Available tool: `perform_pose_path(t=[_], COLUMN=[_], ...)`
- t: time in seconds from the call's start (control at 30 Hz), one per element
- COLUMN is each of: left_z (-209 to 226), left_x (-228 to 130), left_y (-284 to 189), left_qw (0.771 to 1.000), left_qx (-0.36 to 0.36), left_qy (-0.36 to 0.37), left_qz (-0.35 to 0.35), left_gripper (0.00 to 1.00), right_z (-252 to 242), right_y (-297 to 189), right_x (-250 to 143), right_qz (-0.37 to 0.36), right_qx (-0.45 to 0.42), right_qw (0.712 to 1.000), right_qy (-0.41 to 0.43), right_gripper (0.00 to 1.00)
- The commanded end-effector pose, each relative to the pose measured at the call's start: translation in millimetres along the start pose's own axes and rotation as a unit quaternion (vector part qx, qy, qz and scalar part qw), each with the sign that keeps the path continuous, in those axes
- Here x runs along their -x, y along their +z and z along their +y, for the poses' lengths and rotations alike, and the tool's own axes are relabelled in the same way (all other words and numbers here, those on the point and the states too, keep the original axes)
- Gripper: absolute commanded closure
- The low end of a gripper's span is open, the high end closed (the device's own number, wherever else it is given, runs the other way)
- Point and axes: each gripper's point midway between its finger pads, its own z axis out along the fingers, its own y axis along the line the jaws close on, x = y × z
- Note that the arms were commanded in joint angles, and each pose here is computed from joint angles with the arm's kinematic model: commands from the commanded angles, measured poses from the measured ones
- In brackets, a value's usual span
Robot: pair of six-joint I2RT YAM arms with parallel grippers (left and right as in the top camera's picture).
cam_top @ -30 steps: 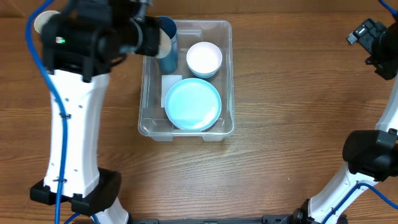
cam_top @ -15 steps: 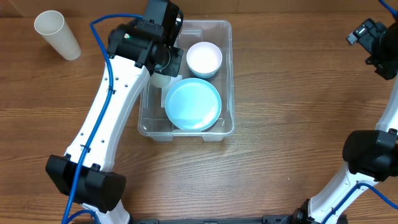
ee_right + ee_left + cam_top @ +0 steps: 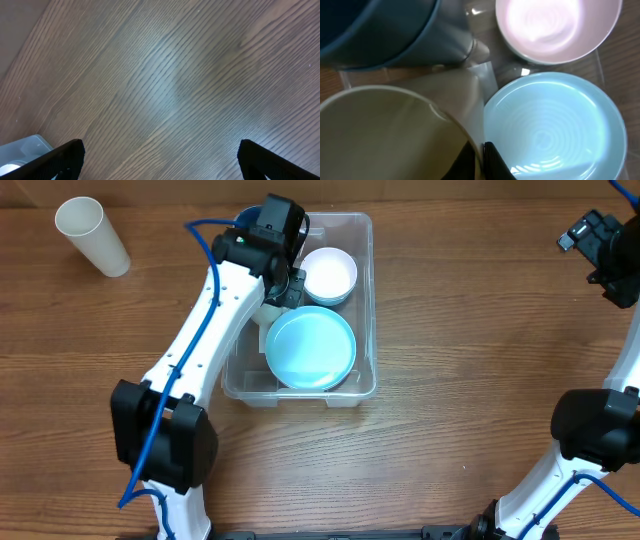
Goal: Pack container
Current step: 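Place the cream cup upright in the bin beside the blue cups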
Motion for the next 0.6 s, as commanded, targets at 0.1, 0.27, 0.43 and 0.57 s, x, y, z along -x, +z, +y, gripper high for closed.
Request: perform_pose_path(t=[0.1, 0.27, 0.43, 0.57], left_z=[16.3, 23.1, 23.5, 24.3], left_x=[3.2, 39.3, 59.1, 59.2], left_y=[9.4, -25.4, -71.8, -99.7], left_qw=[0.999, 0.997, 0.994, 0.994], left_qx=[0.049, 0.06, 0.049, 0.04], left_qy=[0.01, 0.0, -0.008, -0.01], left_qz=[0.003, -0.056, -0.092, -0.098], left_gripper=[0.73, 0.65, 0.64, 0.59], right_z=[1.8, 1.8, 1.8, 1.8], right_y=[-10.6, -10.6, -10.6, -10.6], right_x=[3.9, 3.9, 3.9, 3.9], right_qz=[-0.017, -0.017, -0.017, -0.017], right_qx=[0.005, 0.005, 0.005, 0.005], right_qw=[1.0, 1.0, 1.0, 1.0], right_qy=[-0.002, -0.002, -0.002, -0.002], right_gripper=[0.0, 0.0, 0.0, 0.0])
